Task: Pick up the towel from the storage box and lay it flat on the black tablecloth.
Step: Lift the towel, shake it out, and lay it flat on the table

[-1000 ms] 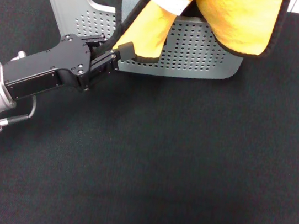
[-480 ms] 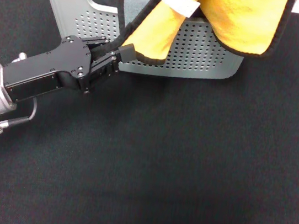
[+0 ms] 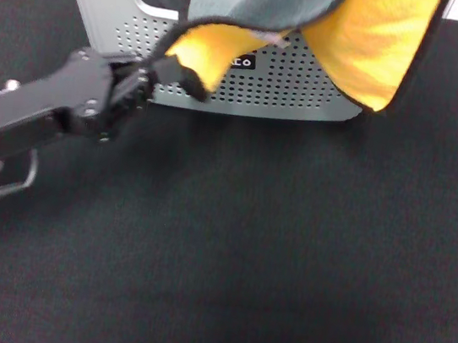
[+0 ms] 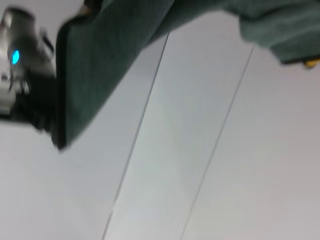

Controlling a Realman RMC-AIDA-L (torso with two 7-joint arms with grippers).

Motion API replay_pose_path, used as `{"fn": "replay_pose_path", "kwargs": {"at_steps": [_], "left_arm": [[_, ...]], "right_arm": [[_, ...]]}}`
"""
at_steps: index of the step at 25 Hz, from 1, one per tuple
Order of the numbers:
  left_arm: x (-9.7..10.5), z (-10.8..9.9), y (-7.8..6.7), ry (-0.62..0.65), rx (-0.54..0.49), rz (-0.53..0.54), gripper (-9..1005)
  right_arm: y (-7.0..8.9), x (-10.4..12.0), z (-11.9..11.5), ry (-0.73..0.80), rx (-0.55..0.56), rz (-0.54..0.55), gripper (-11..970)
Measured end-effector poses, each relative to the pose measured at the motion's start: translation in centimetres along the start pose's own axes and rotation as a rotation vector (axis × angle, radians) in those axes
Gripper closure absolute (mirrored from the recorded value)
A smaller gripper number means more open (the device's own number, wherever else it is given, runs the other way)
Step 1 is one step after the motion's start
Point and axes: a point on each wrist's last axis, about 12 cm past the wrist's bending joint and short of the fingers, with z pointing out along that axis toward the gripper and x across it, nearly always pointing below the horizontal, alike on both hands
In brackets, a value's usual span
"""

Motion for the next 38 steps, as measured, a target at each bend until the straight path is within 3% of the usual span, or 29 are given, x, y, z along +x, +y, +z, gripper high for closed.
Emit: {"fn": "replay_pose_path", "kwargs": {"at_steps": [6, 11, 15, 21, 26, 31, 38], "left_arm": [[-4.1, -2.2, -0.5, -0.101, 0.160, 0.097, 977], [-7.8, -2.7, 0.3, -0.141, 0.222, 0.134, 977], [-9.8, -2.1, 1.1, -0.147, 0.250, 0.131, 977], [-9.3, -0.8, 2.4, -0.143, 0.221, 0.093, 976], [-8.2, 0.1, 2.9, -0.086, 0.200, 0.067, 976], [-6.7, -0.6, 2.1, -0.016, 0.224, 0.071, 976], [-5.4, -3.4, 0.8, 0.103, 0.276, 0.174, 977]], "right_arm": [[5.3, -0.9, -1.6, -0.048, -0.146, -0.021, 940], [7.0, -1.8, -3.3, -0.071, -0.110, -0.057, 940], [6.7, -1.1, -4.3, -0.077, -0.053, -0.039, 939], [4.8, 1.9, -5.7, -0.082, 0.051, 0.020, 939], [4.3, 2.5, -6.2, -0.083, 0.043, 0.030, 939], [6.1, 3.4, -6.8, -0.064, -0.024, 0.053, 939], [11.2, 4.9, -9.8, -0.081, -0.106, 0.138, 939]]}}
